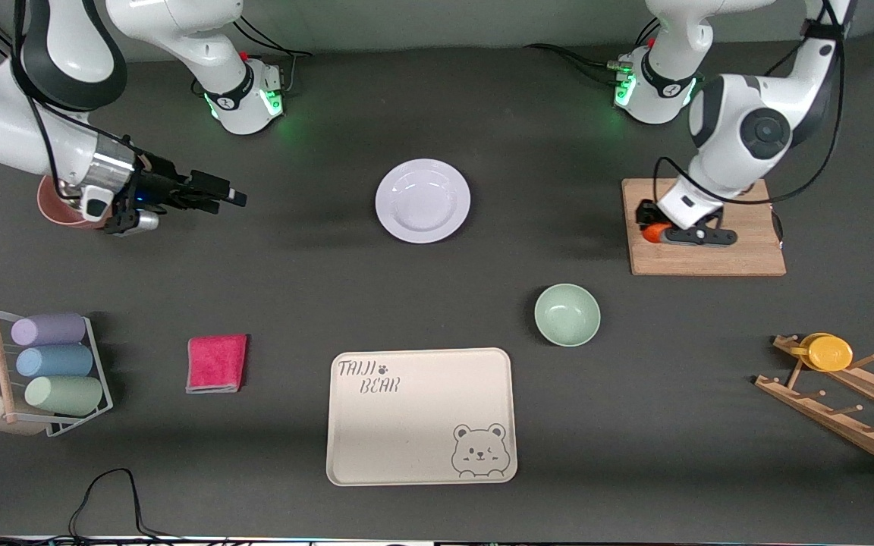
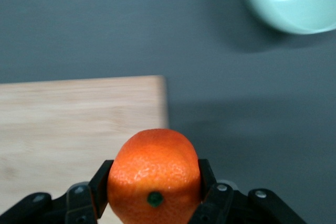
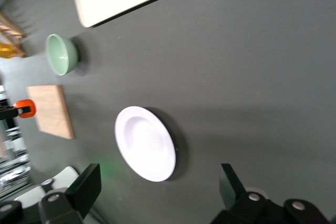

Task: Place orange and plate with both arms
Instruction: 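Carry the orange with the left gripper over the white plate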

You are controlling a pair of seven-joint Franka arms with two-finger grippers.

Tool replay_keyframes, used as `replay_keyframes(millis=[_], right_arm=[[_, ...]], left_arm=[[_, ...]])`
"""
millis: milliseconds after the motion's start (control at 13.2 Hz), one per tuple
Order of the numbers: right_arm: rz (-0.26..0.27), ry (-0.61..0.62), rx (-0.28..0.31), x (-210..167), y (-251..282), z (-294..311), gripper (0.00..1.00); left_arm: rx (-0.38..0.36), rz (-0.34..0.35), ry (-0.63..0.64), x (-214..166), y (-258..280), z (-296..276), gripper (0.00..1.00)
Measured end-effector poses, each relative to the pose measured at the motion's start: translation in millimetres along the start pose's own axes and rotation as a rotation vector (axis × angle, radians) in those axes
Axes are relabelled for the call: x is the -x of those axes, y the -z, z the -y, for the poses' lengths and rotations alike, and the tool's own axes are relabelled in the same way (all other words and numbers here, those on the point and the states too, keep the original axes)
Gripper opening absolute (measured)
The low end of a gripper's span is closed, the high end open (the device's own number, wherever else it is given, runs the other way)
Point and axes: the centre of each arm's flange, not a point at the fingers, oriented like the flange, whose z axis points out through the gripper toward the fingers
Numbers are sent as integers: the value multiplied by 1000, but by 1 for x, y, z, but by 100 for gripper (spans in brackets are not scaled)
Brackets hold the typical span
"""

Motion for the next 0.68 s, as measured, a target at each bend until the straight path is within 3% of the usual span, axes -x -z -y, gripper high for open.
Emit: replay_keyframes(millis=[454, 681], right_arm=[[-19, 80, -237, 29, -62, -65, 100], [-50, 122, -328, 42, -95, -100, 100]], left_arm=[[86, -35, 129, 24, 84, -191, 69], [109, -17, 208, 44, 86, -274, 69]])
